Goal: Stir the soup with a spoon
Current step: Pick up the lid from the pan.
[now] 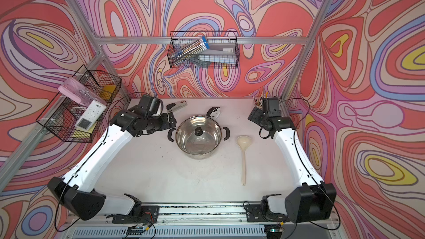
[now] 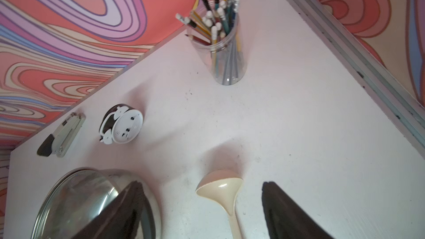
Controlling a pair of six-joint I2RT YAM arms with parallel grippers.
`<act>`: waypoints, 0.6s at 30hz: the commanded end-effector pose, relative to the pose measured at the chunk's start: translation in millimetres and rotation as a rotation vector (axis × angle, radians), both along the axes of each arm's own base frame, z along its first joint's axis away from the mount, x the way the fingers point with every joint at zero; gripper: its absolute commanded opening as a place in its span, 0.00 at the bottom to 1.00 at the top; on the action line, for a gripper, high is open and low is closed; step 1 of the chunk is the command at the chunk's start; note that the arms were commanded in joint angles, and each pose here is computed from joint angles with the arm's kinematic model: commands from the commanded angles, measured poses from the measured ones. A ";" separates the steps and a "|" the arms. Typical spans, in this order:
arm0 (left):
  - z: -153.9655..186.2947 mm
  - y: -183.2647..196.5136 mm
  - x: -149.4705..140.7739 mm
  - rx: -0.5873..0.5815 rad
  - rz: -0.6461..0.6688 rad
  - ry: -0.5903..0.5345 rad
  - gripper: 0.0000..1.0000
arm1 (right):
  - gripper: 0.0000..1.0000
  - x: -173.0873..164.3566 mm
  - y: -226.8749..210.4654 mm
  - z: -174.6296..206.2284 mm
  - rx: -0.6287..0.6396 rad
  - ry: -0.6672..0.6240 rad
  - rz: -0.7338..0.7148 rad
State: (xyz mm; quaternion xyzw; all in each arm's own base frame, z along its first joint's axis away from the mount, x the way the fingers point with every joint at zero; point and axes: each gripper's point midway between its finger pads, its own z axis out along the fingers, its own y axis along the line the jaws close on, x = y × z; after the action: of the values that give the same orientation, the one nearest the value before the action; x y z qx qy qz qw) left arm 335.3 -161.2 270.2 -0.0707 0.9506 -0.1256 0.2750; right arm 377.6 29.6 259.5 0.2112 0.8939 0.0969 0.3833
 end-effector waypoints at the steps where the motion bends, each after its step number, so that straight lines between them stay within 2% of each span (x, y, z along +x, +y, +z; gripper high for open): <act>1: -14.0 -28.2 -6.4 0.124 -0.103 0.102 0.85 | 0.83 -10.7 34.0 23.4 0.009 -0.030 0.142; 6: -32.4 -67.9 7.2 0.234 -0.211 0.163 0.74 | 0.83 -16.3 65.6 41.4 -0.005 -0.058 0.242; 10: -49.0 -86.9 16.2 0.228 -0.241 0.198 0.65 | 0.83 -20.8 72.6 53.2 0.009 -0.071 0.263; 18: -79.9 -111.1 22.6 0.252 -0.284 0.253 0.61 | 0.84 -39.0 69.8 59.4 0.027 -0.081 0.260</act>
State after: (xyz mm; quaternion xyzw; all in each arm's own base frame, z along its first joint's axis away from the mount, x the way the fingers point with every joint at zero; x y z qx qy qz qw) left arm 366.0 -269.0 196.4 0.0666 0.9840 -0.0444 0.1589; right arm 351.3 99.4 315.4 0.0972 0.8960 0.1616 0.4020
